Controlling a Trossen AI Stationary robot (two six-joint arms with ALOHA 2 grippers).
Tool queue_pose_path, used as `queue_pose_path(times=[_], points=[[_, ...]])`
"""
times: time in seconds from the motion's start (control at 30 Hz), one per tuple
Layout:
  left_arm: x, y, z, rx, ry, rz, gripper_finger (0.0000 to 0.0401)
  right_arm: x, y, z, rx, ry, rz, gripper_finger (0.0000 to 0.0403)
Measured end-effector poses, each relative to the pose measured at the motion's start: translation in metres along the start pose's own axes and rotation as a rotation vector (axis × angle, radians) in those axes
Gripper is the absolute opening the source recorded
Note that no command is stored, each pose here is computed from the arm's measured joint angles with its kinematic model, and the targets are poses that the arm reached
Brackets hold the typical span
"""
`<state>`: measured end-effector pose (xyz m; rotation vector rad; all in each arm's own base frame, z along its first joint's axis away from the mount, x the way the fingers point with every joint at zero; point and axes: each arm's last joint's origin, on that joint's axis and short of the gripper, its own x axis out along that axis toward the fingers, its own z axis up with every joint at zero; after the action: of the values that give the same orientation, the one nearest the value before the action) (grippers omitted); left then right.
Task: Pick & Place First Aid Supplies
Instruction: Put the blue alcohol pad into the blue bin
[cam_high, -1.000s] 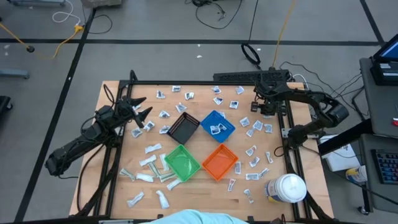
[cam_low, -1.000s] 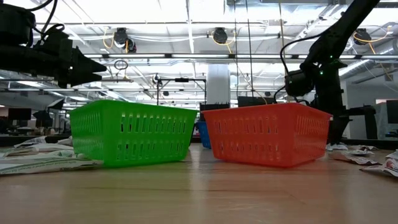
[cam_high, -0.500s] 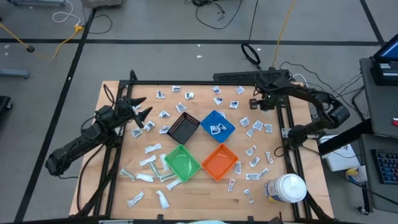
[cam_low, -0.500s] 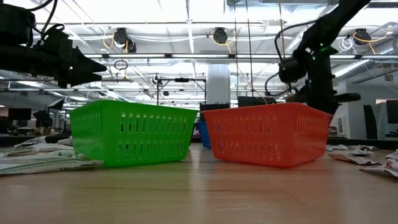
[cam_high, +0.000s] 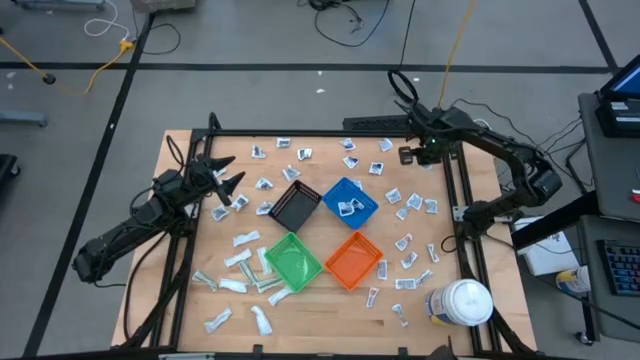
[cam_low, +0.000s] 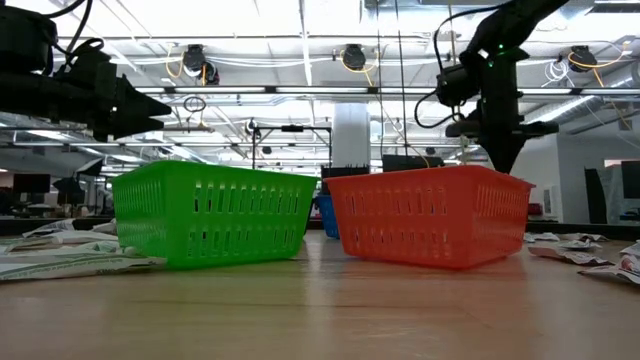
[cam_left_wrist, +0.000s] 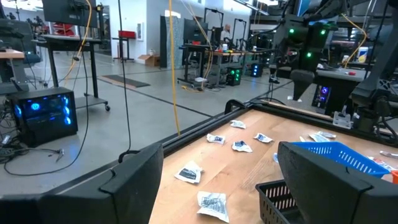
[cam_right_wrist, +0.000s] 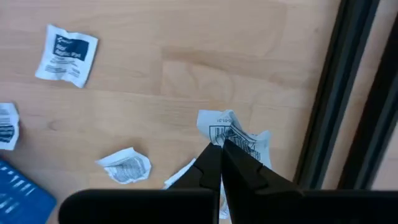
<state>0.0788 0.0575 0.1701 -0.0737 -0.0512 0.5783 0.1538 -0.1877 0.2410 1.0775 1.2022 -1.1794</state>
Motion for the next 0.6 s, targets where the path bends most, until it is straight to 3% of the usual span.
queue_pose_path(times=[0.37,0.6], points=[[0.000,0.000,0.000,0.000,0.000,0.000,0.0324,0.000,0.057,-0.002,-0.212,-0.034,0.041,0.0000],[0.000,0.000,0.000,0.000,0.000,0.000,0.0324,0.002,0.099,-0.024,-0.408,-0.041,0.066,0.0000]])
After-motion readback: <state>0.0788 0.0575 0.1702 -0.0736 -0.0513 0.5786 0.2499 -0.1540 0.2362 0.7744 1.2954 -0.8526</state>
